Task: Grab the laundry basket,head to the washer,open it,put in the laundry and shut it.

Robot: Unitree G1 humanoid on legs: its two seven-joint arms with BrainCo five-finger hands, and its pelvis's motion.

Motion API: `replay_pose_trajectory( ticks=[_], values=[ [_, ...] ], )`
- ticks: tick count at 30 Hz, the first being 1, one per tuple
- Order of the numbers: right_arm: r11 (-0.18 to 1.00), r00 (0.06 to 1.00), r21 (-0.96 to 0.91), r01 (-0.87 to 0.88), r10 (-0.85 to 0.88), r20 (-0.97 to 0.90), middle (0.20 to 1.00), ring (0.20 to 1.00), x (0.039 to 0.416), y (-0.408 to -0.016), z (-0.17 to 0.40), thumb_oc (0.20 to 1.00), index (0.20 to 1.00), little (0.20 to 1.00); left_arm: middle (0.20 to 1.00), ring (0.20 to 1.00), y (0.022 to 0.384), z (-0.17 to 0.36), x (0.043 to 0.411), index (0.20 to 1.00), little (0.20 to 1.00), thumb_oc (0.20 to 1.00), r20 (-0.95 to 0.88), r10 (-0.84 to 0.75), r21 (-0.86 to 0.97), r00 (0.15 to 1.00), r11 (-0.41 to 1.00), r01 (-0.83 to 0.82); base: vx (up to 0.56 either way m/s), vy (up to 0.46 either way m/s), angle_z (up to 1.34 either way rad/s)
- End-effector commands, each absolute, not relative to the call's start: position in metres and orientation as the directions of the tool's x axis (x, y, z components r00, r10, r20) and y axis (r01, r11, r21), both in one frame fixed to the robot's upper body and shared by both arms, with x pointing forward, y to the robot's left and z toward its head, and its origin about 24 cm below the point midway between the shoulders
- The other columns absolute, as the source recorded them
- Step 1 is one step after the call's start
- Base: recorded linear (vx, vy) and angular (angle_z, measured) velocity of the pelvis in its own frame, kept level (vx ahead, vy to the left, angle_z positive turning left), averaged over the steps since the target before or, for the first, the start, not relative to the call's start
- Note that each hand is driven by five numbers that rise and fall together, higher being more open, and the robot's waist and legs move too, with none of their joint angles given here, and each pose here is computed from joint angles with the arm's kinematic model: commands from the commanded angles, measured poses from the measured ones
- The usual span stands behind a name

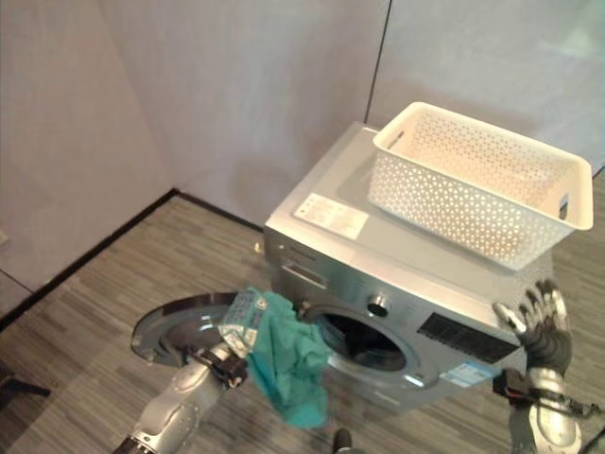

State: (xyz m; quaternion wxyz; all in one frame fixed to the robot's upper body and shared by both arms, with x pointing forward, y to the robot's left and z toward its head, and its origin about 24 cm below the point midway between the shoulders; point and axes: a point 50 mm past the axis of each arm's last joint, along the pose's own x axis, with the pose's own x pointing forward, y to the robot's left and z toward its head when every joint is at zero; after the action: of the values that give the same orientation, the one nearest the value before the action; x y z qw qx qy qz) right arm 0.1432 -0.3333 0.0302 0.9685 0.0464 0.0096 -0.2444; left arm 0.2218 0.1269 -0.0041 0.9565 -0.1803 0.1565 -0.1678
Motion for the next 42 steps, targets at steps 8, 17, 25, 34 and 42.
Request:
replay_pose_trajectory(
  ticks=[8, 17, 25, 34, 42],
  values=[
    [0.908, 0.620, 0.094, 0.407, -0.200, -0.758, 1.000, 1.000, 0.036, -0.331, -0.090, 1.000, 1.000, 1.000, 0.200, 0.200, 0.134, -0.001, 0.231, 0.200, 0.200, 0.200, -0.172, -0.386, -0.433, 0.906, 0.856, 0.283, 0.00, 0.002, -0.10],
    [0.964, 0.318, 0.062, 0.258, -0.024, -0.948, 1.000, 1.000, 0.002, -0.289, -0.140, 1.000, 1.000, 1.000, 0.200, 0.200, 0.110, -0.009, 0.237, 0.200, 0.200, 0.200, -0.210, -0.456, -0.423, 0.865, 0.840, 0.340, 0.00, 0.003, 0.02],
    [0.441, -0.280, -0.481, 0.758, -0.447, -0.850, 1.000, 1.000, -0.159, -0.351, -0.089, 1.000, 1.000, 1.000, 0.200, 0.200, 0.124, -0.016, 0.248, 0.200, 0.200, 0.200, -0.257, -0.369, -0.333, 0.893, 0.902, 0.277, 0.02, -0.004, 0.16],
    [0.490, -0.352, -0.467, 0.736, -0.312, -0.882, 1.000, 1.000, -0.157, -0.307, -0.113, 1.000, 1.000, 1.000, 0.200, 0.200, 0.118, -0.025, 0.241, 0.200, 0.200, 0.200, -0.283, -0.406, -0.356, 0.869, 0.886, 0.298, 0.02, -0.029, -0.04],
    [0.806, -0.198, -0.259, 0.533, -0.179, -0.964, 1.000, 1.000, -0.084, -0.255, -0.158, 1.000, 1.000, 1.000, 0.200, 0.200, 0.096, -0.032, 0.240, 0.200, 0.200, 0.200, -0.323, -0.438, -0.405, 0.839, 0.865, 0.296, -0.01, -0.007, 0.03]
  ],
)
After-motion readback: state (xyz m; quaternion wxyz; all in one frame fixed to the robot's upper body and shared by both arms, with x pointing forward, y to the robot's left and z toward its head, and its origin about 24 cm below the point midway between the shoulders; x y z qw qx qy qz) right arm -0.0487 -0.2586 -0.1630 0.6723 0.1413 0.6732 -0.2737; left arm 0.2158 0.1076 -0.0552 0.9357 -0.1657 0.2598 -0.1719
